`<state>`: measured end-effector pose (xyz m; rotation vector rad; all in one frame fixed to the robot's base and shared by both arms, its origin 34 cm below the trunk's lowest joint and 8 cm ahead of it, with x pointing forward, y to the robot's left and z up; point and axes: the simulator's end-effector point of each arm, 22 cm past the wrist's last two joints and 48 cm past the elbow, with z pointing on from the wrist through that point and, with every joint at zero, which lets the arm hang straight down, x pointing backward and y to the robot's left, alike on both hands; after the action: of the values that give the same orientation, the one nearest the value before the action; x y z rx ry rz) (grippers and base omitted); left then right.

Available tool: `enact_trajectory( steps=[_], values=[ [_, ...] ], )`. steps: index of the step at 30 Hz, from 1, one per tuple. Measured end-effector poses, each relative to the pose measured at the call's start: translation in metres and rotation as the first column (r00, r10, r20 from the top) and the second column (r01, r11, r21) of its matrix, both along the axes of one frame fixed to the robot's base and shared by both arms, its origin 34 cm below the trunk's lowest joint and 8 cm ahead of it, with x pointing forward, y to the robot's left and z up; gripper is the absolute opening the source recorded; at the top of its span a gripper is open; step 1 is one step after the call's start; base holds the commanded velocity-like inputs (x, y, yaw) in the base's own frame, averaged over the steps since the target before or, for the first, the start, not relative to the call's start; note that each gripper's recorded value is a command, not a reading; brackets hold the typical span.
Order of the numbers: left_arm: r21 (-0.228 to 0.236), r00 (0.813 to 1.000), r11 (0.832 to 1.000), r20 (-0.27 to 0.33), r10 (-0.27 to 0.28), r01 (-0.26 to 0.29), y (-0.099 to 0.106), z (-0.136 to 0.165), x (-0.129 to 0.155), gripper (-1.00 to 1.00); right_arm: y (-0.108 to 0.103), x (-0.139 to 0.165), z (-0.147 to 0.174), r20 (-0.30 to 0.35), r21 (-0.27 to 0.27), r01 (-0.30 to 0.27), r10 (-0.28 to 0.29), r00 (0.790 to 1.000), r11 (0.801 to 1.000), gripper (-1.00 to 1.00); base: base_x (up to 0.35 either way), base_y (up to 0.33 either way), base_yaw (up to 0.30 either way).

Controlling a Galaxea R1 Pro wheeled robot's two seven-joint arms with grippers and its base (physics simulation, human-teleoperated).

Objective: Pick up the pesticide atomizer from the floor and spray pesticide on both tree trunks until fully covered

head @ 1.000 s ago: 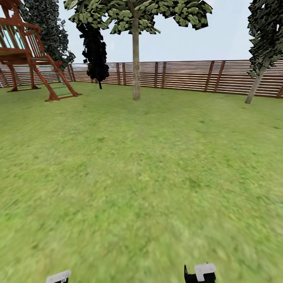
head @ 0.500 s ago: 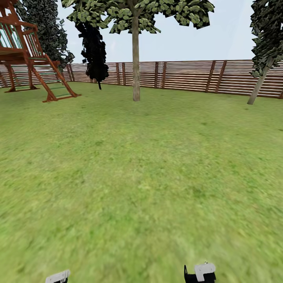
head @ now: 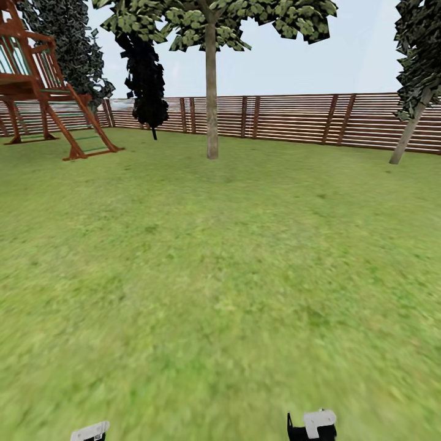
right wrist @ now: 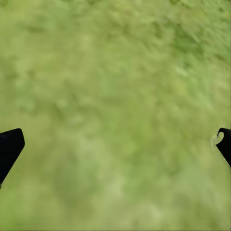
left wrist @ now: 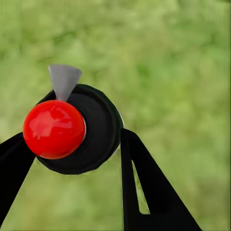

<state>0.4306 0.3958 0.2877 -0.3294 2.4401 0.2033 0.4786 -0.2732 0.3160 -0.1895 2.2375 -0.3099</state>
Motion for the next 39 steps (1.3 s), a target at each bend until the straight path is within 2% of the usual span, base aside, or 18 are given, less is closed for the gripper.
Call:
enact_trajectory(
  steps=[39],
  values=[
    [0.000,1.000,1.000,0.000,-0.001,0.001,-0.0004,-0.0001,0.0000,-1.00,0.0004,0.0000,-0.0001,0.000,0.001,-0.002,0.002,1.000,1.000,1.00,0.340,0.000,0.000]
  ],
)
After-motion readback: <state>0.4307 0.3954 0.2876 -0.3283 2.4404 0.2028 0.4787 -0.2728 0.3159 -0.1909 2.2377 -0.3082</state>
